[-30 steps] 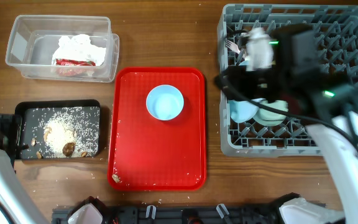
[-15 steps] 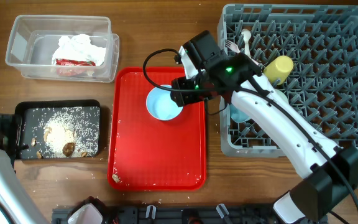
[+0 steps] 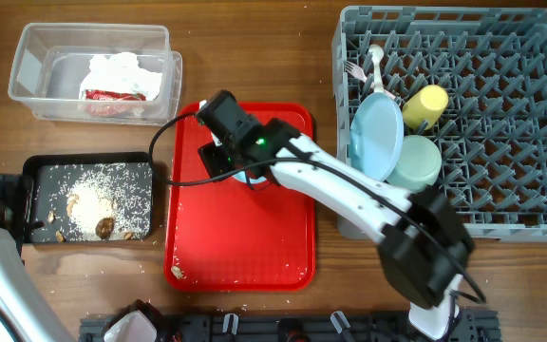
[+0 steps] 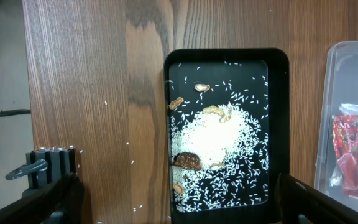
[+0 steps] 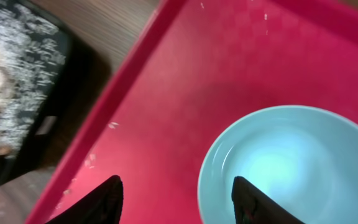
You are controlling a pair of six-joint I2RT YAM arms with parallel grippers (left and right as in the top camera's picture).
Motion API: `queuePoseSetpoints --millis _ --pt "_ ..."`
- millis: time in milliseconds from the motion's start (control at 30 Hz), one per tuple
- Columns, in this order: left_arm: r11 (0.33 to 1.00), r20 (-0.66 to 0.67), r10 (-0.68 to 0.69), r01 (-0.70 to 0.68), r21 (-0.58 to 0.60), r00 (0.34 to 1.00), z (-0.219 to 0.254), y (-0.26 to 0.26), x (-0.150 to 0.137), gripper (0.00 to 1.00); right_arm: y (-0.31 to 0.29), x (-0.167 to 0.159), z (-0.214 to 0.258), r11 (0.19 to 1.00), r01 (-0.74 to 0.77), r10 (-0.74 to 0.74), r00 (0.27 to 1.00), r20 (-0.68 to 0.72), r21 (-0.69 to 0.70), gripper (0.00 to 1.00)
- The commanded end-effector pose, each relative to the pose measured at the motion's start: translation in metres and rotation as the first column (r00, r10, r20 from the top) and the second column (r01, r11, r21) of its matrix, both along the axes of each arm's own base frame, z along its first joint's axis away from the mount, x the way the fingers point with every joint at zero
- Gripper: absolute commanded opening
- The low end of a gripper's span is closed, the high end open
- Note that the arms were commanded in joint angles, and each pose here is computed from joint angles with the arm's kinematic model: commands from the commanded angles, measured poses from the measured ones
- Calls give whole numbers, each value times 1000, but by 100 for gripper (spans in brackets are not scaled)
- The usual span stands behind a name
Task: Sort waste into correct bins and load items into the dishwasher rack
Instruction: 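Grasp the small blue bowl rim and lift it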
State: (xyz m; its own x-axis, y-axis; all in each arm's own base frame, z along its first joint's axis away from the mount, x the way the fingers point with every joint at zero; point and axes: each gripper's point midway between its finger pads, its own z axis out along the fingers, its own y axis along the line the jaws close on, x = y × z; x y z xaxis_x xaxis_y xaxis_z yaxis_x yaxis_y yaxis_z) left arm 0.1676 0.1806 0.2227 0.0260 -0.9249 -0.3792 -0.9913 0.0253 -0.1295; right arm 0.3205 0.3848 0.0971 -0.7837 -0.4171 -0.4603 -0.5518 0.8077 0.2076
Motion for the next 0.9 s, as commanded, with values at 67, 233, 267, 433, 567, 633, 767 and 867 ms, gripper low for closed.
queuePoseSetpoints --millis 67,233,267,433,567,633,767,867 --pt "1000 5 -1 1 6 1000 2 1 -1 100 1 2 -40 997 -1 0 1000 -11 -76 57" --pt "1000 5 -1 1 5 1000 2 1 -1 100 0 -9 -68 980 31 -26 999 29 -196 51" --pt "1000 5 -1 1 6 1000 2 1 -1 100 -1 -9 -71 976 49 -42 998 40 -210 49" --pt "1000 5 -1 1 6 1000 2 1 -1 100 -5 -9 -81 967 85 -76 996 46 -239 36" --pt "1000 5 -1 1 6 1000 2 1 -1 100 -6 -9 -80 965 107 -101 994 37 -238 18" --pt "1000 5 -1 1 6 1000 2 1 -1 100 -3 -9 -71 968 103 -98 995 33 -229 9" --pt "1000 5 -1 1 6 1000 2 1 -1 100 6 -4 -29 978 129 -123 991 47 -163 4" --pt "1000 5 -1 1 6 1000 2 1 -1 100 1 7 30 983 172 -166 982 90 -68 4"
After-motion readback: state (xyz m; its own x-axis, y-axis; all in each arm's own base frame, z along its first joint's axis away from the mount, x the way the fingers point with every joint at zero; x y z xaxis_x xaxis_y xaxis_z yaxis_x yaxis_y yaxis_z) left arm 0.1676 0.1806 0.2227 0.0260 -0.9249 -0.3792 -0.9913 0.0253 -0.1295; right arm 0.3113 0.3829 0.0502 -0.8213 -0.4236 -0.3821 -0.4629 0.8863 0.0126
